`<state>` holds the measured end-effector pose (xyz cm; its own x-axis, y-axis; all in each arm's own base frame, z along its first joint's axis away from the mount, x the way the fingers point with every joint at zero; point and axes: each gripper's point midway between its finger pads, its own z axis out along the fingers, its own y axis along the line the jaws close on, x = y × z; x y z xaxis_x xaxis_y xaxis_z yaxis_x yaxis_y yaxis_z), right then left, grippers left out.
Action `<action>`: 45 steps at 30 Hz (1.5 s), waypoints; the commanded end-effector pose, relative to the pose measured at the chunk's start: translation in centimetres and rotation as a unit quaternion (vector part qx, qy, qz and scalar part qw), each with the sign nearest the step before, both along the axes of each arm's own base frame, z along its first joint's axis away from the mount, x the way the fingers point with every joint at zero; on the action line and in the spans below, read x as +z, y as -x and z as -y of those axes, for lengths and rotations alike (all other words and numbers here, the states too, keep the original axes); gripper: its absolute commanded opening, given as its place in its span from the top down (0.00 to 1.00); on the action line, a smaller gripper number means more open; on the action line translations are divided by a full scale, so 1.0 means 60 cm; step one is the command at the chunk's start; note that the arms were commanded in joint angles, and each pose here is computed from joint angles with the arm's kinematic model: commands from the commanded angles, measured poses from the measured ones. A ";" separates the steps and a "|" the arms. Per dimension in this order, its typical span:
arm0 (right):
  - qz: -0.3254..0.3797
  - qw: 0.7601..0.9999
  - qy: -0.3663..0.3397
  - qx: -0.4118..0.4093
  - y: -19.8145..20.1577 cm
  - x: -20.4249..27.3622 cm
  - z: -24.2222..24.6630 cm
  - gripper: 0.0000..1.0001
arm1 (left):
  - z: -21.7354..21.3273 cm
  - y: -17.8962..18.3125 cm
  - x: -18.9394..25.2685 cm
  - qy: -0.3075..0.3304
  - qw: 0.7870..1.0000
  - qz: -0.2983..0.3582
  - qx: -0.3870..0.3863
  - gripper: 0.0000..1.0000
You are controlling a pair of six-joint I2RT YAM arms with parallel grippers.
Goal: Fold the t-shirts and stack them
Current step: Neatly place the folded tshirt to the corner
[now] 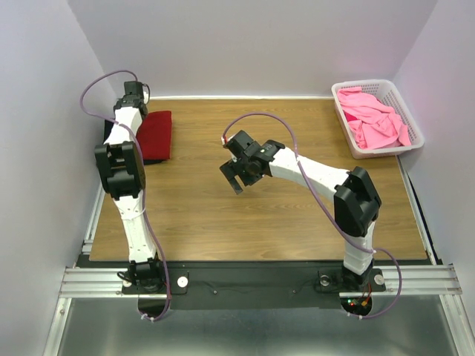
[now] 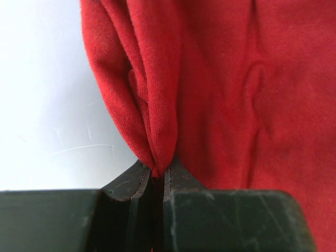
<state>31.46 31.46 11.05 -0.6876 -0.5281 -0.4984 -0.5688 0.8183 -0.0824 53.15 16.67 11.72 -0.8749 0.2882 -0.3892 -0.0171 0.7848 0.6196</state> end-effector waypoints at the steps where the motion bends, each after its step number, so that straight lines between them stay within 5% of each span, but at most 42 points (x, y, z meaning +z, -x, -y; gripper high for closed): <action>1: 0.016 1.000 -0.010 -0.005 -0.014 0.028 -0.009 0.04 | -0.030 -0.002 0.035 -0.011 0.997 0.050 0.049 0.83; 8: 0.017 1.000 -0.008 -0.008 -0.010 0.033 -0.005 0.04 | -0.049 0.009 0.022 -0.043 0.996 0.046 0.070 0.82; 10: 0.015 1.000 -0.009 -0.009 -0.009 0.032 -0.005 0.04 | -0.048 0.007 0.026 -0.040 0.995 0.052 0.074 0.69; 19: 0.035 0.999 -0.002 -0.040 -0.011 0.048 0.019 0.04 | -0.054 0.018 0.104 -0.046 0.987 0.114 0.104 0.48; 21: 0.040 0.998 -0.003 -0.048 -0.007 0.055 0.028 0.04 | -0.059 0.026 0.128 -0.057 0.983 0.130 0.115 0.35; 28: 0.085 0.990 0.003 -0.110 -0.005 0.089 0.089 0.04 | -0.021 0.050 0.216 0.014 0.965 0.222 0.135 0.33; 31: 0.103 0.981 0.010 -0.165 -0.019 0.099 0.148 0.02 | 0.043 0.067 0.248 0.118 0.946 0.279 0.118 0.33; 32: 0.106 0.973 -0.001 -0.205 -0.025 0.109 0.189 0.02 | 0.071 0.081 0.293 0.166 0.925 0.325 0.110 0.31; 38: 0.136 0.927 -0.045 -0.348 -0.038 0.154 0.369 0.00 | 0.248 0.185 0.327 0.289 0.879 0.378 0.026 0.18; 39: 0.152 0.911 -0.052 -0.380 -0.034 0.174 0.416 0.00 | 0.254 0.226 0.374 0.300 0.856 0.419 0.021 0.18; 42: 0.194 0.883 -0.064 -0.422 -0.020 0.215 0.466 0.00 | 0.275 0.296 0.366 0.348 0.825 0.444 0.038 0.18; 45: 0.243 0.859 -0.103 -0.439 0.012 0.266 0.485 0.00 | 0.254 0.419 0.430 0.373 0.759 0.532 0.038 0.13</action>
